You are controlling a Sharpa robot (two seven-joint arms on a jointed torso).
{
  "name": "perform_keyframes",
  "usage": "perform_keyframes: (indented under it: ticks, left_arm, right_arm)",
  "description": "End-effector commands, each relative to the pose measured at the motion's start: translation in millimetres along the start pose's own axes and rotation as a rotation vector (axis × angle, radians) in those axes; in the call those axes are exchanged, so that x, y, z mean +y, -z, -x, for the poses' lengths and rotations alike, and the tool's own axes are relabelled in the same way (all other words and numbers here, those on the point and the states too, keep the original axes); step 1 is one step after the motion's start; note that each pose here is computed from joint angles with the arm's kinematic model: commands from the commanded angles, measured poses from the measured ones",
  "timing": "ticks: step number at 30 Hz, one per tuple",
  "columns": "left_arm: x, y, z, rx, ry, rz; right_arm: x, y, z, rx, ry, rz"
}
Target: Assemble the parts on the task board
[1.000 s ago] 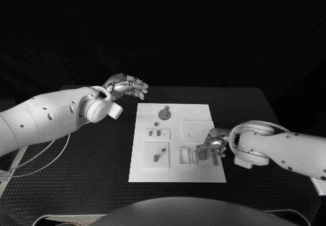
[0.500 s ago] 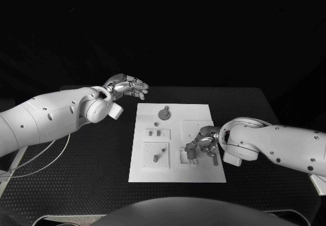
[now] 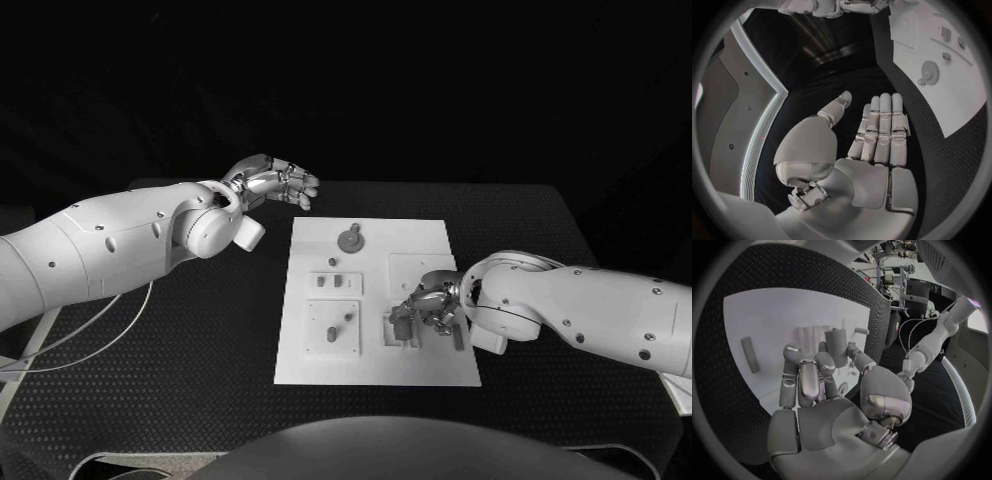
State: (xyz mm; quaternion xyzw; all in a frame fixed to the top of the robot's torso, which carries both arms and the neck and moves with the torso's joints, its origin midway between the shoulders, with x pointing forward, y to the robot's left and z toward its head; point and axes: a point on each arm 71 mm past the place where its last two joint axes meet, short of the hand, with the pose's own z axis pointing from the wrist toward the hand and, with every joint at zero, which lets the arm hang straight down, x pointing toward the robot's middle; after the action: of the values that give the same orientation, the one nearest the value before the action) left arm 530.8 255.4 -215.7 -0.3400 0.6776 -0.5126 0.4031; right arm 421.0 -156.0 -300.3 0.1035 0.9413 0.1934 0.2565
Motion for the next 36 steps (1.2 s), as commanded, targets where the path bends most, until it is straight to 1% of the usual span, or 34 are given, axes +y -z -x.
perform_keyframes:
  ticks: [1,5,11,15,22,29,36]
  left_arm:
    - [-2.5,-0.9,-2.2,0.017,0.01,-0.01]
    - [-2.5,-0.6,-2.1,0.018,0.01,-0.01]
    - [-2.4,-0.2,-1.8,0.017,0.01,-0.009]
    - [-2.5,-0.3,-2.1,0.018,0.01,-0.009]
    - [-2.4,-0.3,-1.7,0.017,0.01,-0.009]
    - [-2.3,-0.4,-1.6,0.018,0.01,-0.009]
    - [-2.3,-0.6,-2.0,0.02,0.01,-0.008]
  right_arm:
    - [0,-1.4,-3.2,0.022,0.006,-0.002]
    - [-2,-2.8,-4.6,0.026,0.012,-0.011]
    - [-3,-6.7,-6.6,0.018,0.007,-0.019]
    - [-6,-8.4,-4.4,0.006,0.002,-0.028]
    - [-9,-11.0,-1.5,0.001,-0.001,-0.039]
    - [-9,-13.9,-3.9,0.011,0.001,-0.041]
    - [-8,-15.5,-8.7,0.033,0.007,-0.038]
